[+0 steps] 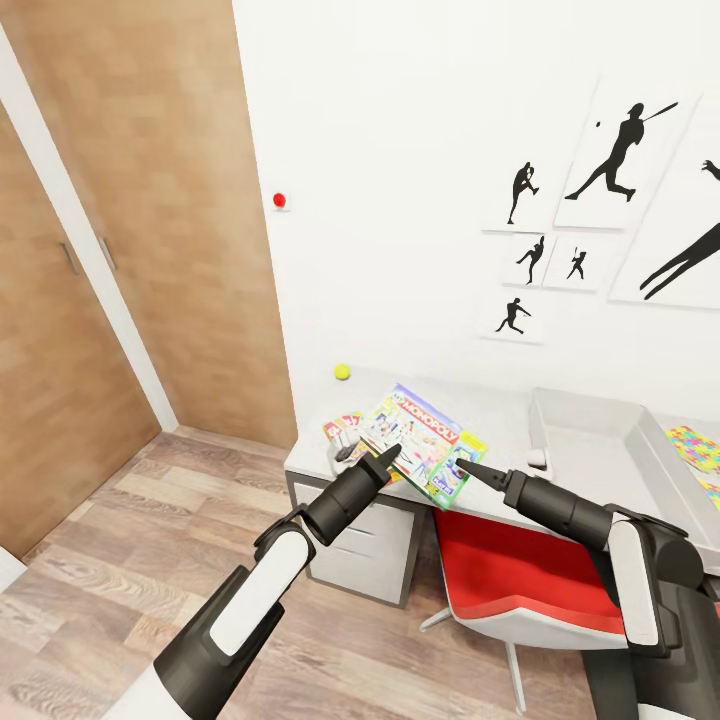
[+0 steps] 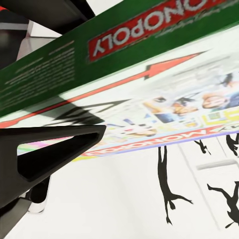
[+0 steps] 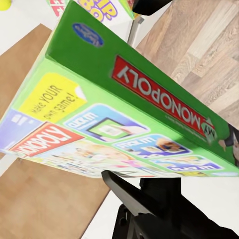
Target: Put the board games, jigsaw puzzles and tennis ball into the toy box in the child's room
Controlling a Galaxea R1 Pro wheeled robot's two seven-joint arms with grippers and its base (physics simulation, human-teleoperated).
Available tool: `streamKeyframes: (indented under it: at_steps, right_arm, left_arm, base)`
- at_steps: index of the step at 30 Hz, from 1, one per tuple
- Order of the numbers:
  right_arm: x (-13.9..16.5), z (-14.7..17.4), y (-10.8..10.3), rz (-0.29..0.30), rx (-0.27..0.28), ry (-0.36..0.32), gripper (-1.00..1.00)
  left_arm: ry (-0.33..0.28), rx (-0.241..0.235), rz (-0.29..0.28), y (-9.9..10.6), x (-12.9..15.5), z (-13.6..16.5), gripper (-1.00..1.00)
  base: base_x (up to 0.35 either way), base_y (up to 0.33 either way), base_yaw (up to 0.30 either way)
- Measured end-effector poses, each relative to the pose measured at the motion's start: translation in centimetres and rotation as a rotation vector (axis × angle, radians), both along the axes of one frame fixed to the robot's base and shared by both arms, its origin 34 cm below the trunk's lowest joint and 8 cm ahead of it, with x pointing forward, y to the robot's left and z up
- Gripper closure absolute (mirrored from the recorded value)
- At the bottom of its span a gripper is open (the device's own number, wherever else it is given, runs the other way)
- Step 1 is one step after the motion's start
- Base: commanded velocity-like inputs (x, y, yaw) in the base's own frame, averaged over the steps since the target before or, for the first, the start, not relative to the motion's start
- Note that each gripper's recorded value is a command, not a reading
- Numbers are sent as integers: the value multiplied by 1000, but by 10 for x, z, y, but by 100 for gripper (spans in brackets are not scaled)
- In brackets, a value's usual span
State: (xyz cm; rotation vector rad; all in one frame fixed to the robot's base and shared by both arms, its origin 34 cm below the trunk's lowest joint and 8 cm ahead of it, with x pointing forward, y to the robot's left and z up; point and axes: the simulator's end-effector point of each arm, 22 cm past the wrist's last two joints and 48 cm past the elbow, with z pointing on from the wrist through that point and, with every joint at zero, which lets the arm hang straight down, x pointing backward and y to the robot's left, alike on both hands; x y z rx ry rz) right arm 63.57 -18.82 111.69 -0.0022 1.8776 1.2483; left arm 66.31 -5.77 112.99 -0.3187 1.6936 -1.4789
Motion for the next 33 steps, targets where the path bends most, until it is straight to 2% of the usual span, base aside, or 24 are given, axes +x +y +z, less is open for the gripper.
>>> streamKeyframes:
  at_steps: [18, 33]
  right_arm:
    - [4, -17, 1, -8, 6, 51, -100]
    - [5, -20, 1, -9, 9, 59, -100]
  left_arm:
    - [2, -5, -2, 0, 0, 1, 100]
    - [2, -5, -2, 0, 0, 1, 100]
  base:
    - [0, 0, 0]
    - [0, 0, 0]
